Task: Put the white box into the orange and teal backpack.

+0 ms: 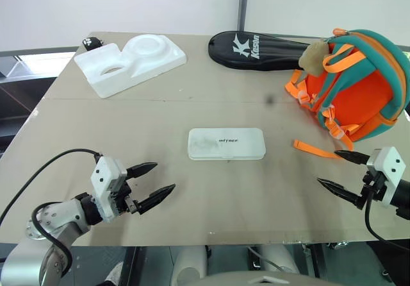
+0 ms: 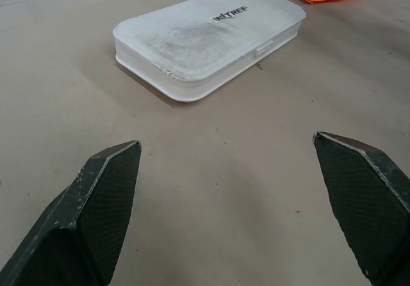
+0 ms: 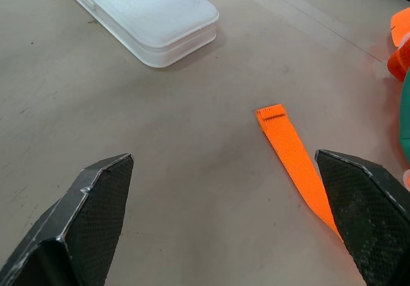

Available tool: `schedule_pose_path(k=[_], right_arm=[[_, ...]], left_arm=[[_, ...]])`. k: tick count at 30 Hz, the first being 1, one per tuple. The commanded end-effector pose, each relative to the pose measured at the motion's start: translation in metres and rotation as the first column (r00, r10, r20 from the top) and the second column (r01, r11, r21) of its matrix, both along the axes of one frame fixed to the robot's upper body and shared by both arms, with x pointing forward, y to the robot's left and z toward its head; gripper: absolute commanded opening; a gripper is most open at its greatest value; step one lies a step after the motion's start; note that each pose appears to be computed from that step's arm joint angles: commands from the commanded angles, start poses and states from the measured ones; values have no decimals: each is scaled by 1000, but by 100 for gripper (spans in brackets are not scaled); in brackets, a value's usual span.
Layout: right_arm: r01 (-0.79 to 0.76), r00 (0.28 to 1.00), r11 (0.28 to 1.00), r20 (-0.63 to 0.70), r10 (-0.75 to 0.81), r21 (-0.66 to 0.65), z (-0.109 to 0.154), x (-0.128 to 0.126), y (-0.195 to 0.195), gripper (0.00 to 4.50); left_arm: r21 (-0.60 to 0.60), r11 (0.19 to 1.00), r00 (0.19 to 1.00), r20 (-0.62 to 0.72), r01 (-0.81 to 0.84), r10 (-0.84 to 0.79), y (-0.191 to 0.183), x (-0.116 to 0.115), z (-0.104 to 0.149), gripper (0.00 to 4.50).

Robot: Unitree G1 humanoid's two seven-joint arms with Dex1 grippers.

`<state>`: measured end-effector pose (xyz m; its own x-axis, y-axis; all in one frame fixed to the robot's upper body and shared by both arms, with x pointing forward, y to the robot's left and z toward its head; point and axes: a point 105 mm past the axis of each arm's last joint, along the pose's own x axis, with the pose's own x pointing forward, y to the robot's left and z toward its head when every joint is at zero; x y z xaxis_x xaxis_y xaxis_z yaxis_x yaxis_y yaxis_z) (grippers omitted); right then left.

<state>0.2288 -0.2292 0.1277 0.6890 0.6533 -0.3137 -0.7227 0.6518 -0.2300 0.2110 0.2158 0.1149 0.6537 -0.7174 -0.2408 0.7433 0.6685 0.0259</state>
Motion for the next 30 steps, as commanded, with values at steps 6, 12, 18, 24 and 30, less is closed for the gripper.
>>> schedule_pose_path(k=[6, 12, 18, 24, 30], right_arm=[[95, 992, 985, 65, -106, 143, 7, 30, 50, 450], [247, 964, 953, 61, -261, 175, -3, 68, 74, 227], [347, 934, 932, 51, -354, 103, -19, 95, 91, 0], [212, 977, 974, 10, -213, 74, -36, 98, 131, 0], [104, 994, 991, -37, -101, 88, -38, 72, 130, 0]], left_arm=[[-116, 987, 991, 61, -113, 120, -9, 36, 30, 441], [-132, 946, 950, 63, -296, 306, -12, 65, 29, 271], [-64, 888, 889, 32, -455, 457, -14, 87, 13, 9], [45, 916, 917, 2, -398, 399, -37, 95, -9, 9], [89, 989, 992, -38, -120, 124, -73, 63, -17, 9]])
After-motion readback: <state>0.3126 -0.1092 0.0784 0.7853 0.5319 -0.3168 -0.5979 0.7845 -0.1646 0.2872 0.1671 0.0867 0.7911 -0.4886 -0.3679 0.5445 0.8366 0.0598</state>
